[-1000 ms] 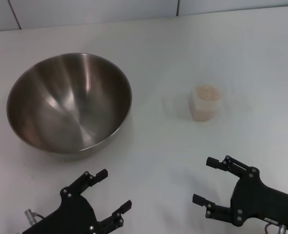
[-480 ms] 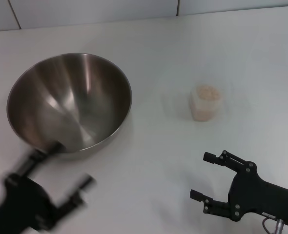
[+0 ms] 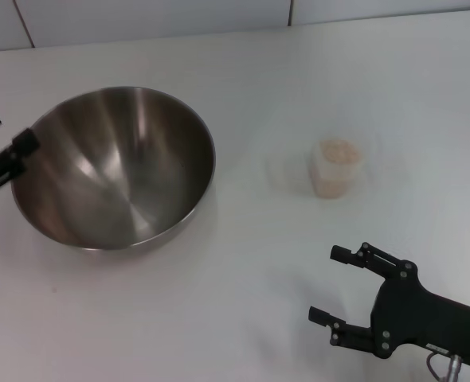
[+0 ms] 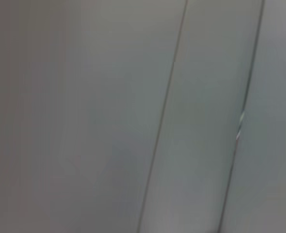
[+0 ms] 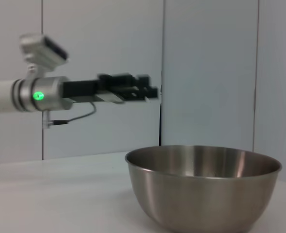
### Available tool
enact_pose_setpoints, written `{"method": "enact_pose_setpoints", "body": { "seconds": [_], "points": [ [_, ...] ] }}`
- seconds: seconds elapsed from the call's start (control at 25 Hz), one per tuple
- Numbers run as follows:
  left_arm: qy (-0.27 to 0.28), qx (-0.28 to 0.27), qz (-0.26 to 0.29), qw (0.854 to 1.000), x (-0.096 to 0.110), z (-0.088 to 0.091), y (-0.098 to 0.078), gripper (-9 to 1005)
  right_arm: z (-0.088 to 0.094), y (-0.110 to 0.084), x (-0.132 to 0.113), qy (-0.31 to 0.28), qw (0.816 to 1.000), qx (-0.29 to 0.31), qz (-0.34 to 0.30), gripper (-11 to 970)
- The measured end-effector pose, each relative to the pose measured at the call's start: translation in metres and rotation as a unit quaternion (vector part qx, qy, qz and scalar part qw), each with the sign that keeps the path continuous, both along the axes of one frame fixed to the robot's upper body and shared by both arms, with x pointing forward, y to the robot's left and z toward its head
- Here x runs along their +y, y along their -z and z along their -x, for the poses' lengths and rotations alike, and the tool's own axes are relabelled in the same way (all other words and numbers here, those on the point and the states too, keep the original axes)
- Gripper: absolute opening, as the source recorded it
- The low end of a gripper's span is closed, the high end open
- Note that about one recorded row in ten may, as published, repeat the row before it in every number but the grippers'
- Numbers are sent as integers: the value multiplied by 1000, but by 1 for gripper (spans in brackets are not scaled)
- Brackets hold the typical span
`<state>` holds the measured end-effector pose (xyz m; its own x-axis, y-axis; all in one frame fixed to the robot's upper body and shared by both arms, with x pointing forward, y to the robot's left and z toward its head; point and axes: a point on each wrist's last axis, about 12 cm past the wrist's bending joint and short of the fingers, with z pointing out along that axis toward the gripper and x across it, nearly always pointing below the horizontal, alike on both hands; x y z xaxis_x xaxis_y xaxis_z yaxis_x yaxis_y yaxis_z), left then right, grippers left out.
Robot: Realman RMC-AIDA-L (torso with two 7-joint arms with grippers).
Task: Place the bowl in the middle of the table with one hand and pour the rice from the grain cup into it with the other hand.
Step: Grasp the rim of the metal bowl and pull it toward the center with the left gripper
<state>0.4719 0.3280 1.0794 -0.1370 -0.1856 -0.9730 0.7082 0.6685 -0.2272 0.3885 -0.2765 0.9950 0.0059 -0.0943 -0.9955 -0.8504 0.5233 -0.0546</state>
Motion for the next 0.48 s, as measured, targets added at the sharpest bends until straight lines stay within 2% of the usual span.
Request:
{"method": "enact_pose_setpoints", "body": {
  "seconds": [0.04, 0.16, 0.2, 0.28, 0.36, 0.4, 0.48],
  "points": [
    [-22, 36, -72, 996, -2, -18, -22, 779, 0, 0, 0, 0, 1000, 0, 0, 829],
    [-56, 61, -115, 990, -3, -32, -44, 781, -1, 0, 0, 2, 1000, -2, -1, 829],
    [-82, 67, -133, 985, 0, -42, -59, 782, -1, 0, 0, 2, 1000, -2, -1, 829],
    [-94, 74, -148, 982, 2, -52, -70, 783, -1, -1, 0, 2, 1000, -2, -2, 829],
    [-78, 128, -170, 974, -2, -65, -71, 785, -1, -1, 1, 2, 1000, -3, -2, 829],
    [-78, 128, -170, 974, -2, -65, -71, 786, -1, -1, 1, 2, 1000, -3, -2, 829],
    [-69, 162, -195, 965, -7, -71, -65, 787, -1, -1, 1, 2, 1000, -3, -2, 829]
  ]
}}
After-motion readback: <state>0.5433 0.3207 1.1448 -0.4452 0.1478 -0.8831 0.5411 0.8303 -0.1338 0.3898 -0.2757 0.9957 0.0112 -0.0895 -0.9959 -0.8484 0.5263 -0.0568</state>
